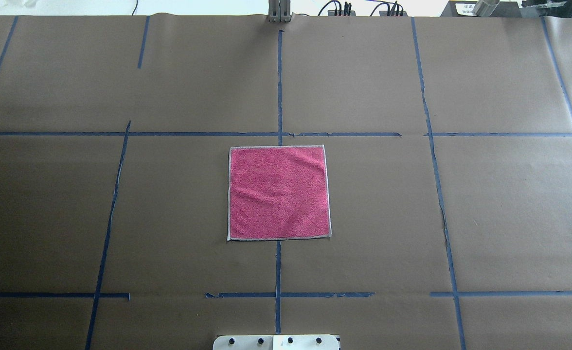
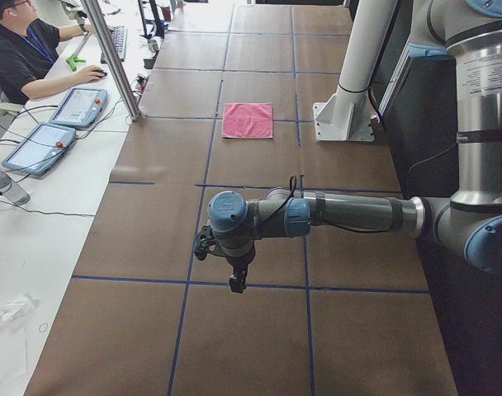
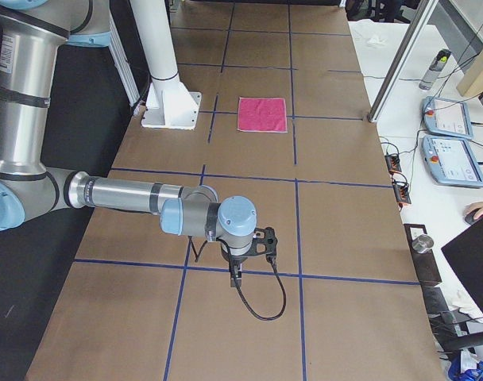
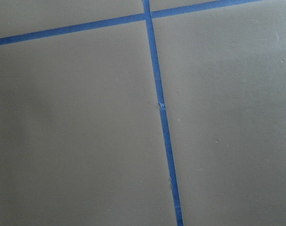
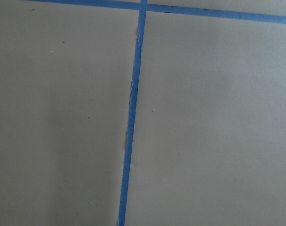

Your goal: Fold towel twice with both arms

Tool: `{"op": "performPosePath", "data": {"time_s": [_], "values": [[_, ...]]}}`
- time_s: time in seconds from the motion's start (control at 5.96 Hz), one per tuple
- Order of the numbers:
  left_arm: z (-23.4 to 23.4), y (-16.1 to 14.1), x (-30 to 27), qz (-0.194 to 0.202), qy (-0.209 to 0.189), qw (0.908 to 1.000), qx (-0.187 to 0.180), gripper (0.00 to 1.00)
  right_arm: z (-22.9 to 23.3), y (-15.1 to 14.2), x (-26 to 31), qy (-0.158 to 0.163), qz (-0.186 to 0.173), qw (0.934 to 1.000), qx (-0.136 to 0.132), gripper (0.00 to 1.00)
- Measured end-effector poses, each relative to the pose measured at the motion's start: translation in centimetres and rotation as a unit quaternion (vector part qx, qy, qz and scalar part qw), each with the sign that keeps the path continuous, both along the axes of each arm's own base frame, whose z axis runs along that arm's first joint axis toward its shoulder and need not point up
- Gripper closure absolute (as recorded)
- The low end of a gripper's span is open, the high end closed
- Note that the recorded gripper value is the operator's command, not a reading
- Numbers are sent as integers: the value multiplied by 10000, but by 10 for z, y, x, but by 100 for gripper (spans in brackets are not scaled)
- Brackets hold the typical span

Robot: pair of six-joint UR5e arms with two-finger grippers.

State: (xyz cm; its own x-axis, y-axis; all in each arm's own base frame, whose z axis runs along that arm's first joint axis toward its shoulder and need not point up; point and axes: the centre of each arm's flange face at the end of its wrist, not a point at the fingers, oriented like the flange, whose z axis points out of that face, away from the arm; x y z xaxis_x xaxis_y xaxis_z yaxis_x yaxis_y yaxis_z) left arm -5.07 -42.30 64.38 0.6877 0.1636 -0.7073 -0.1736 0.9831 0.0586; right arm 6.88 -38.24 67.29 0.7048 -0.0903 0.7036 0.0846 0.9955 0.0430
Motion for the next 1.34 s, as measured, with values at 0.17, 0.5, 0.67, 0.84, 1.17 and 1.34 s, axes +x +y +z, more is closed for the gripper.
{"op": "performPosePath", "data": {"time_s": [0.17, 0.5, 0.67, 0.84, 1.17, 1.34], "values": [[0, 0, 0, 5, 7, 10000, -3, 0, 0, 0, 0, 0, 0, 10000, 0, 0], [-3, 0, 1, 15, 8, 10000, 34, 0, -4, -3, 0, -15, 14, 9999, 117, 0], [-11, -2, 1, 23, 5, 9999, 134, 0, -11, -8, 0, -15, 31, 9991, 428, 0], [-29, -8, 2, 25, 21, 9994, 347, 0, -23, -17, 0, -11, 50, 9967, 816, 0], [-87, -45, 5, 24, 83, 9875, 1572, 0, -68, -40, -4, -22, 21, 9892, 1467, 0], [-112, -59, 6, 29, 124, 9759, 2176, 0, -94, -56, -11, -84, 47, 9862, 1652, 0]]}}
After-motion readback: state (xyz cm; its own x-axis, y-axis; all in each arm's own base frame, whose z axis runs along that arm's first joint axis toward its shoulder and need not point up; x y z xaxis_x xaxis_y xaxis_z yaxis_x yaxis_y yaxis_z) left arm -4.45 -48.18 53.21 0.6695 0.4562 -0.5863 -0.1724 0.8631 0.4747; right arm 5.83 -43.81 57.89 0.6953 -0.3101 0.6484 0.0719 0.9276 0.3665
